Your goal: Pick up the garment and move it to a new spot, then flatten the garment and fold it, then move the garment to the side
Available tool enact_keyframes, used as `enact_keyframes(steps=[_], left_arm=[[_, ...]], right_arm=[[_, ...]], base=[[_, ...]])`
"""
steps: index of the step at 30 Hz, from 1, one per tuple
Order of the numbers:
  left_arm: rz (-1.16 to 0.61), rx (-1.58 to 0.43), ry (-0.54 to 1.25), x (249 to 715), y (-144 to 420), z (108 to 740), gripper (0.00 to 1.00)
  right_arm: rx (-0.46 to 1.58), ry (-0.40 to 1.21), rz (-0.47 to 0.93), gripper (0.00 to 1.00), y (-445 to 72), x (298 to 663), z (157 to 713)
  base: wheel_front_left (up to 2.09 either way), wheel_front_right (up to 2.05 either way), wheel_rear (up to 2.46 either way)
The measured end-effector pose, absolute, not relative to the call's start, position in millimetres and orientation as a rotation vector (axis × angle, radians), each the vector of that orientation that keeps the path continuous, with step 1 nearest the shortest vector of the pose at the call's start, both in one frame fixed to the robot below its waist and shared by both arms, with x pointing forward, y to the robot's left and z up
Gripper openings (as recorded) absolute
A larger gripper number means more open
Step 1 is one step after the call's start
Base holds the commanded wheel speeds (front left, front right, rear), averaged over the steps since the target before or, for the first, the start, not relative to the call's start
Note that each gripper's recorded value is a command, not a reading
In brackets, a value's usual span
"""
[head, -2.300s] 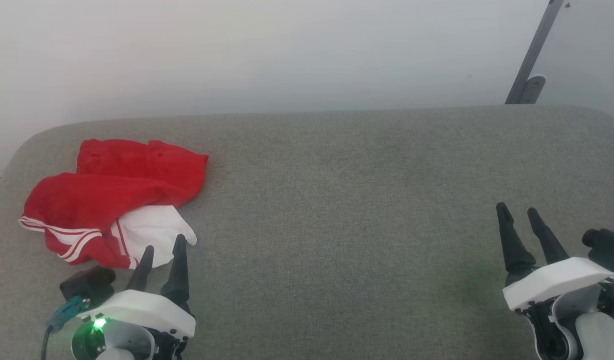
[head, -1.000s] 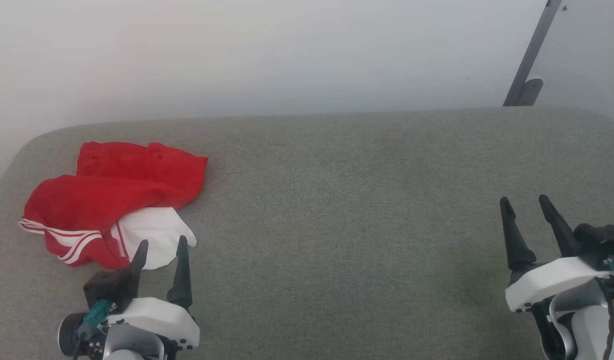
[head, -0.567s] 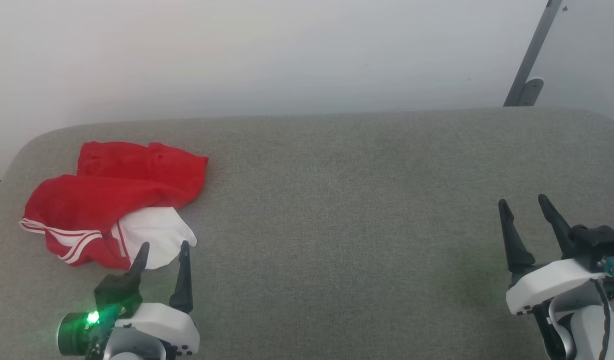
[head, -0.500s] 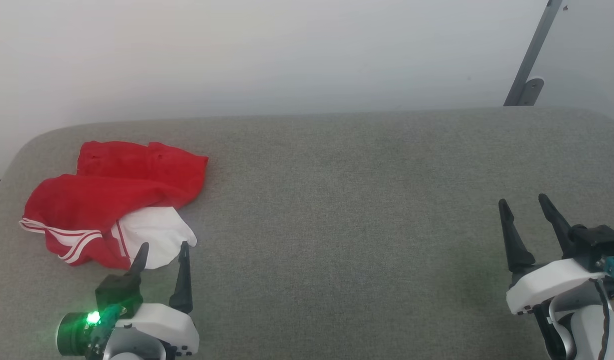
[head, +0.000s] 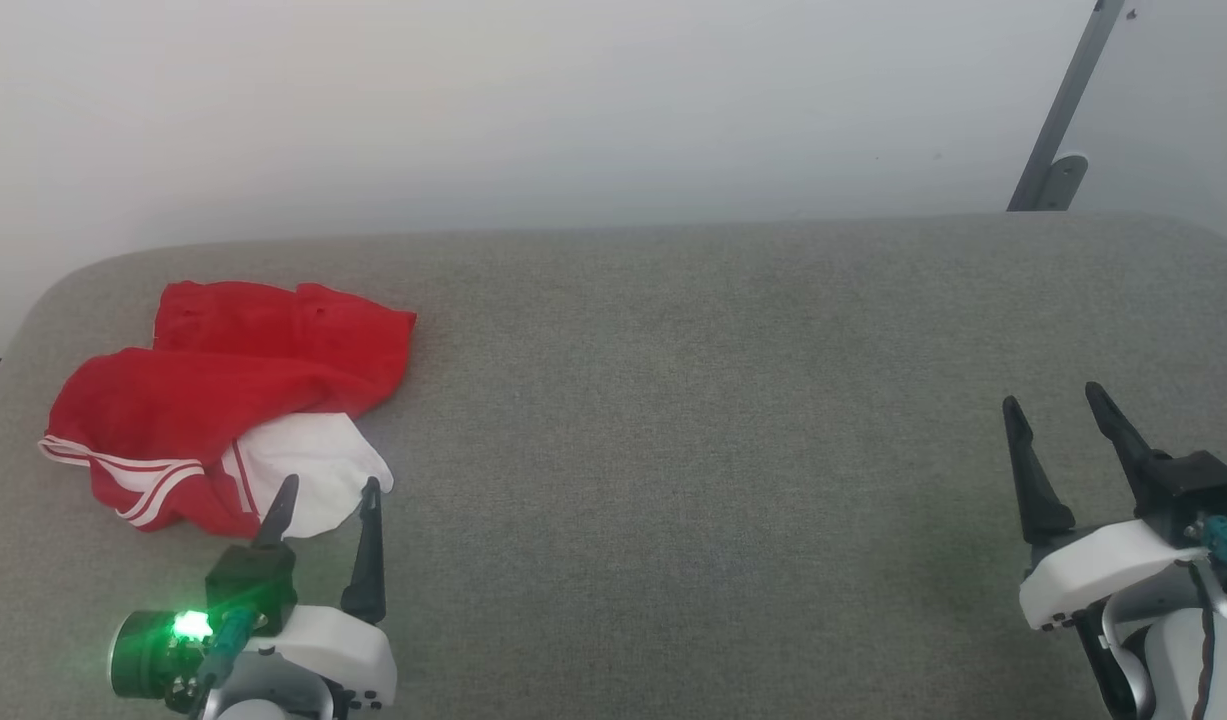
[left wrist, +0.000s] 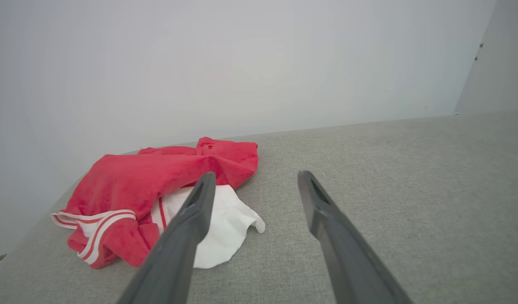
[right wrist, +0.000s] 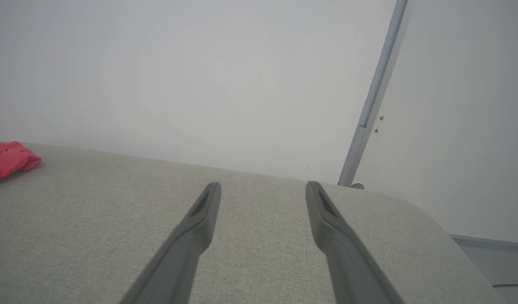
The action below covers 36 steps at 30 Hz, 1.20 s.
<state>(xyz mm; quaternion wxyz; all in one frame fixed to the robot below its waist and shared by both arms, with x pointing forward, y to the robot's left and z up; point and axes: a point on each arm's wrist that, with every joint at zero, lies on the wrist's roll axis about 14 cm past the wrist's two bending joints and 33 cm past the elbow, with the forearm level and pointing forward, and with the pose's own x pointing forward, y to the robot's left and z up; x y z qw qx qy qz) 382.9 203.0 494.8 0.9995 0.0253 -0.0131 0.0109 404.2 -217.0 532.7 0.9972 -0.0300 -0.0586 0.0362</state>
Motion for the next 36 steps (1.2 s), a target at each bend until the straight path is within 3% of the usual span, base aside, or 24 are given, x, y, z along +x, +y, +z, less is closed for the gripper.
enact_keyframes(steps=[16,36], left_arm=[[0.082,0.02,-0.018,373,223,492,1.0],[0.54,-0.021,-0.03,260,336,492,1.0]], right_arm=[[-0.026,-0.13,0.132,1.0,-193,416,535],[0.042,-0.112,0.68,1.0,19,436,526]], base=[[0.0,0.0,0.0],[0.0,0.0,0.0]])
